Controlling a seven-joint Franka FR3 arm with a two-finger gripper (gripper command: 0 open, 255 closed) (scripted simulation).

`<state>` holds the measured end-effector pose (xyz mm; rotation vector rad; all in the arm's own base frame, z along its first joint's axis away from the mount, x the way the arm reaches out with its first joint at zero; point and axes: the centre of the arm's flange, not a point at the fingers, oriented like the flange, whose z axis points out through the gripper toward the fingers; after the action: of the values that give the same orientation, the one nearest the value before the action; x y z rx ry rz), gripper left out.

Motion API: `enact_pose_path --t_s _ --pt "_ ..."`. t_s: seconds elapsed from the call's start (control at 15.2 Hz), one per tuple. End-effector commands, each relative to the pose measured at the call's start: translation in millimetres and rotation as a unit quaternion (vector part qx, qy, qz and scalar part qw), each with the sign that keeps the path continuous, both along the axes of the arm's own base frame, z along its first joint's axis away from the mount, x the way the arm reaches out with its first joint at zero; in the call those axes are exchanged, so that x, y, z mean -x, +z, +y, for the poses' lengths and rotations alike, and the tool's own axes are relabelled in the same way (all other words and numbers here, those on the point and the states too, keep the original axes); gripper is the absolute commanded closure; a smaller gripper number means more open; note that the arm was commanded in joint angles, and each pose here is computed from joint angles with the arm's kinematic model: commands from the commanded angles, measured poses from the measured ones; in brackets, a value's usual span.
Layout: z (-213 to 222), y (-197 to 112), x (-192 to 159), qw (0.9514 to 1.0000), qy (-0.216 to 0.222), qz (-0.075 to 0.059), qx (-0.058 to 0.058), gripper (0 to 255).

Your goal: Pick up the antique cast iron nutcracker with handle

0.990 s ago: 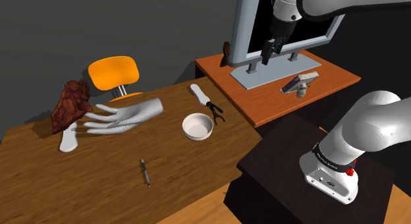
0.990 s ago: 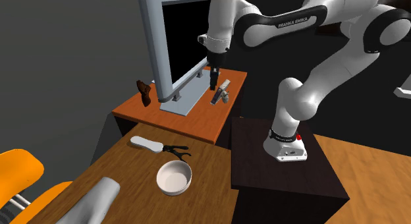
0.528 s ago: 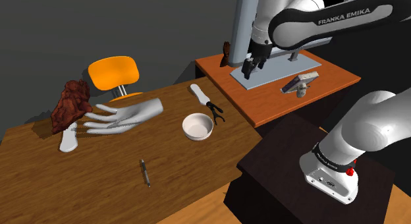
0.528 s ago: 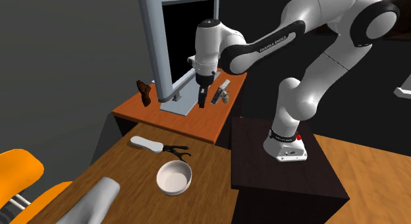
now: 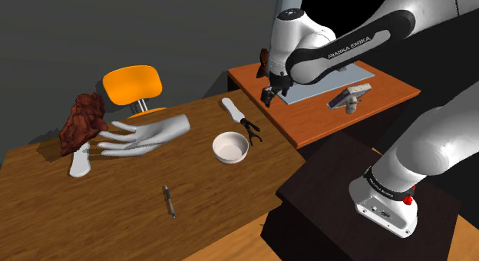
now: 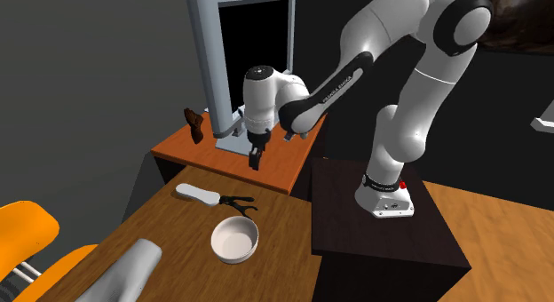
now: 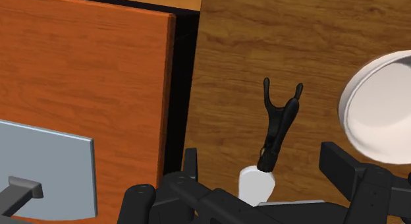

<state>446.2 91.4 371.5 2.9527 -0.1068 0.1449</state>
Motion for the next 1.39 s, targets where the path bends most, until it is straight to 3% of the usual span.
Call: enact_pose_path --t_s 0.0,0.66,1.32 --pt "7.4 -24.4 -12.5 1.0 -0.009 -0.002 0.0 0" --pt "40.6 -135.0 -79.6 0.9986 -0.052 -0.007 0.005 0" --pt "41.1 -177.0 -80.9 0.9986 -0.053 -0.007 0.005 0"
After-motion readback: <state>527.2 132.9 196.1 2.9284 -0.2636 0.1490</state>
